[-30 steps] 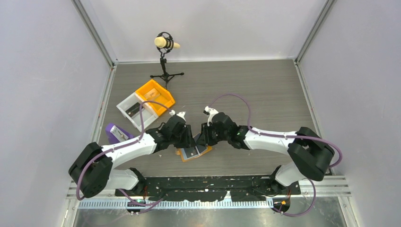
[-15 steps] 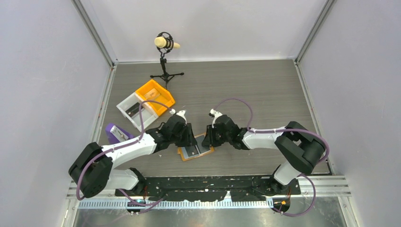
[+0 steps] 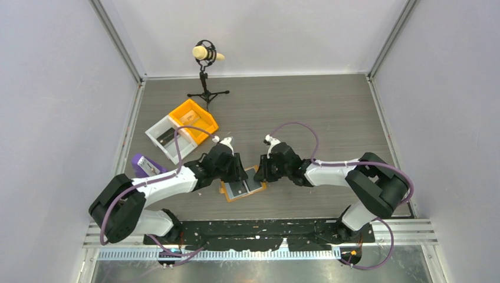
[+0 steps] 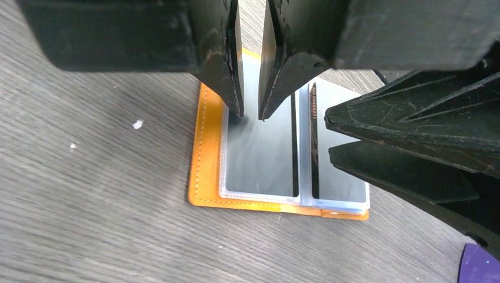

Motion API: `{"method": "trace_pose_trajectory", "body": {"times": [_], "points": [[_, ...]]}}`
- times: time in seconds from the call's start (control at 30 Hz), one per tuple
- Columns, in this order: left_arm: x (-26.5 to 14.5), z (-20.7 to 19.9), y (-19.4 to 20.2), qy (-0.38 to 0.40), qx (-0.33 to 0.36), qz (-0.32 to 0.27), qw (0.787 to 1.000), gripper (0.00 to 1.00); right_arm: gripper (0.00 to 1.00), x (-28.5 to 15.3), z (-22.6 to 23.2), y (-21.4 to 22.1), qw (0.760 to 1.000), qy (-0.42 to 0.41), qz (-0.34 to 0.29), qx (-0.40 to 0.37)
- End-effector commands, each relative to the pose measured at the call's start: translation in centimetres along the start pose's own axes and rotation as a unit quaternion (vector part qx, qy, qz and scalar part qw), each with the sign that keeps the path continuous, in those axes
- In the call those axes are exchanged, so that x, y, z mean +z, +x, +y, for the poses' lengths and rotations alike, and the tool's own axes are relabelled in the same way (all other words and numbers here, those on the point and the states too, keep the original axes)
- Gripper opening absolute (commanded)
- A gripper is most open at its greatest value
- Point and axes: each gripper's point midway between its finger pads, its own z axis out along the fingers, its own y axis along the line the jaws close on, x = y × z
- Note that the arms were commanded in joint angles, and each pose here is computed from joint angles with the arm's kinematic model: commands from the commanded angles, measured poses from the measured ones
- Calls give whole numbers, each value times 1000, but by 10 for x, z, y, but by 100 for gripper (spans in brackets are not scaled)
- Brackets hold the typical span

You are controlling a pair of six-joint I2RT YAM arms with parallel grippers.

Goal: Take the credit cards out of the card holder
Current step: Remove the credit card from the card holder.

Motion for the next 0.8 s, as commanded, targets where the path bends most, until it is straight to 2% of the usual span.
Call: {"method": "trace_pose_trajectory", "body": {"times": [0.0,0.17,0.77], "points": [[5,-3,-8,9,-5,-19,1000,36,23,-4,1,-19,1000,3,-24,-10],[8,3,-4,-1,-4,-16,1000,38,23,-2,-10,-11,1000,16,-17,-6],[20,-6,5,36,-21,-16,999,42,22,1,-21,19,1000,4,5,28]]}}
